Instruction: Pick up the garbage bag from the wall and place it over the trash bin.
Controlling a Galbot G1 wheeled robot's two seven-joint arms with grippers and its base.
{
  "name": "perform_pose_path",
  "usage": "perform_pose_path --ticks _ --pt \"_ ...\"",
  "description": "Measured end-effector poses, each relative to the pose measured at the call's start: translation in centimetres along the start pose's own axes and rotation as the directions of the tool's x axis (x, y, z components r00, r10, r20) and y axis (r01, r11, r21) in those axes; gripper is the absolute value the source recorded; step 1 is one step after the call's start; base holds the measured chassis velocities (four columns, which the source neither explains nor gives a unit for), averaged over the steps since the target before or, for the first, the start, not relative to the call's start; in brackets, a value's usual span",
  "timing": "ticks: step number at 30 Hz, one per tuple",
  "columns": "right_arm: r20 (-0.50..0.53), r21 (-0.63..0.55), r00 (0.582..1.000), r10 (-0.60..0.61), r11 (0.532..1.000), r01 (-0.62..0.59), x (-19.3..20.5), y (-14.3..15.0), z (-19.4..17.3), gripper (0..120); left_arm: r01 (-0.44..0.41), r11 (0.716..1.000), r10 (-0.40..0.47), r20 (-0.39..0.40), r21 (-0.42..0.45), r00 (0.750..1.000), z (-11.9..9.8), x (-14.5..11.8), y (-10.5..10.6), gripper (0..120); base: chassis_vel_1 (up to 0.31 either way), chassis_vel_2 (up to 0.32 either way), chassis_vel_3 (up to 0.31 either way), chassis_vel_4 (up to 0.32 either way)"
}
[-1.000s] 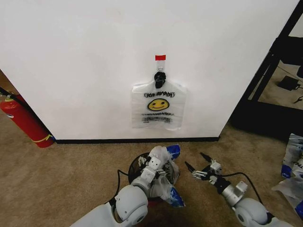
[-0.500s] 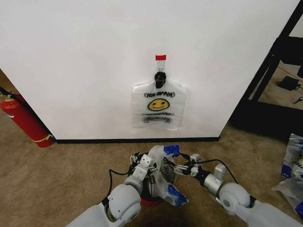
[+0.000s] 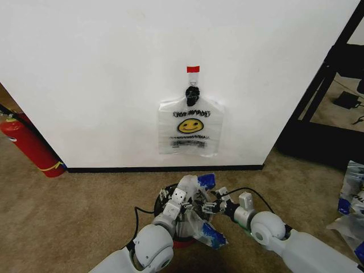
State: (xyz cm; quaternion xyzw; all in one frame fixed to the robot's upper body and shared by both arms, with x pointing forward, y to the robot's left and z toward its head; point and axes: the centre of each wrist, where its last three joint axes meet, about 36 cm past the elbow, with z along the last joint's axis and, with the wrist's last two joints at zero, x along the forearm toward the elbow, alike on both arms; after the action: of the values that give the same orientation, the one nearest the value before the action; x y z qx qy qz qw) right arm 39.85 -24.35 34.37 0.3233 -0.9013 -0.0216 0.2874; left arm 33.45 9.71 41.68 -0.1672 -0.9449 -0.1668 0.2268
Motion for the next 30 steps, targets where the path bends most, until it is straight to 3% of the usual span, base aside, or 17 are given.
perform_pose_path --ticks 9,12,15,20,26,30 --pt "-0.032 -0.009 0.999 0.001 1.000 -0.002 1.1 -0.2 -0.6 45 0.003 1.000 -0.003 0.001 -0.002 1.000 0.1 0.1 0.1 94 0.000 0.000 0.000 0.000" --pt "-0.036 -0.012 0.999 0.000 1.000 -0.001 1.1 -0.2 -0.6 43 0.003 1.000 -0.003 0.001 -0.002 1.000 0.1 0.1 0.1 94 0.000 0.000 0.000 0.000" --pt "-0.063 -0.043 0.998 -0.016 0.999 0.013 1.8 0.1 -1.2 23 0.003 1.000 -0.003 -0.001 -0.003 1.000 0.2 0.2 0.1 94 0.000 0.000 0.000 0.000" --pt "-0.080 -0.071 0.997 -0.017 0.997 0.012 2.1 1.0 -1.5 6 0.000 1.000 0.000 -0.004 -0.003 1.000 0.6 0.4 -0.2 94 0.000 0.000 0.000 0.000" --pt "-0.067 -0.093 0.997 0.049 0.994 -0.055 2.3 3.2 -1.3 1 -0.037 0.999 0.037 0.025 0.018 0.999 0.8 1.9 -0.6 95 0.000 0.000 0.000 0.000" --pt "0.002 -0.134 0.993 0.120 0.984 -0.118 2.7 5.2 -1.1 1 -0.064 0.997 0.061 0.076 0.033 0.995 0.7 3.7 -0.5 98 0.000 0.000 0.000 0.000"
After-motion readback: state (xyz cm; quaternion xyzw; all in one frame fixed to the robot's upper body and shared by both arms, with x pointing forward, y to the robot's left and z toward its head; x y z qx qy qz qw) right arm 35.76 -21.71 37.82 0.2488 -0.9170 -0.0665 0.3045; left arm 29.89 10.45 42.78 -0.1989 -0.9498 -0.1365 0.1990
